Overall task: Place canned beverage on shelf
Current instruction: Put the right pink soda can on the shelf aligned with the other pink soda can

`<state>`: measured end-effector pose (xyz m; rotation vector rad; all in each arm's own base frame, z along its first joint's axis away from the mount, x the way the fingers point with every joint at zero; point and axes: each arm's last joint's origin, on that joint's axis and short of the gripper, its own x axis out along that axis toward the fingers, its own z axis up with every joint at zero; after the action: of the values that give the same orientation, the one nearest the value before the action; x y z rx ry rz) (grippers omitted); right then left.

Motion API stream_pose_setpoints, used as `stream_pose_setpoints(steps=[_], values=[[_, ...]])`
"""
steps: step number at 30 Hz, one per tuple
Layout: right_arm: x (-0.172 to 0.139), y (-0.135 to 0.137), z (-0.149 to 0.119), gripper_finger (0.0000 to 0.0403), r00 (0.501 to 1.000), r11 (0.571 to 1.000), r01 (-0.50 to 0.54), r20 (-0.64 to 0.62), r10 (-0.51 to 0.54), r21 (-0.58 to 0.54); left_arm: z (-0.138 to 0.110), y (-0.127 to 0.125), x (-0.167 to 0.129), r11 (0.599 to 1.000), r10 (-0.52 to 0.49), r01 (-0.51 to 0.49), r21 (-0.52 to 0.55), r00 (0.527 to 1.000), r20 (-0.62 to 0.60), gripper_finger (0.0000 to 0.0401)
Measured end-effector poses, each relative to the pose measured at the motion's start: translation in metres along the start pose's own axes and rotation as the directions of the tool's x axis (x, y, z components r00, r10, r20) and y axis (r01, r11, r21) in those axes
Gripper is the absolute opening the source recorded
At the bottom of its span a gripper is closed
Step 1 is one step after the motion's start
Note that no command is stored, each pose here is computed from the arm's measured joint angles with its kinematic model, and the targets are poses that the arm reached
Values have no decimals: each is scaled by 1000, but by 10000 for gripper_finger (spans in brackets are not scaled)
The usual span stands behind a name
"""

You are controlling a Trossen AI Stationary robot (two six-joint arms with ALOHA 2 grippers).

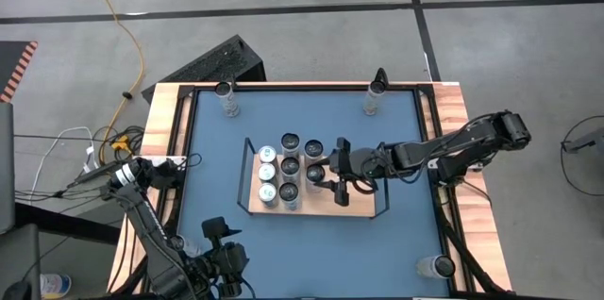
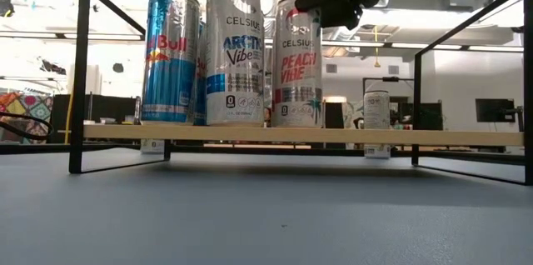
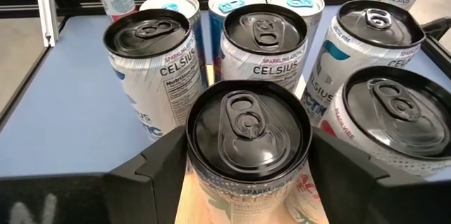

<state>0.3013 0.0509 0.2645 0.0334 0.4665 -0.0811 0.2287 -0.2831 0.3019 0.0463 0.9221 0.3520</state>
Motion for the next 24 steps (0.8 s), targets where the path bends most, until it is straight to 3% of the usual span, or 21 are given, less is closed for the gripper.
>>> stream_pose_setpoints(steps=[24], values=[[-1,0,-3,266,999,999,-11,-44,12,30,4,2,4,1000,1,-1,-15,1000,-25,346]])
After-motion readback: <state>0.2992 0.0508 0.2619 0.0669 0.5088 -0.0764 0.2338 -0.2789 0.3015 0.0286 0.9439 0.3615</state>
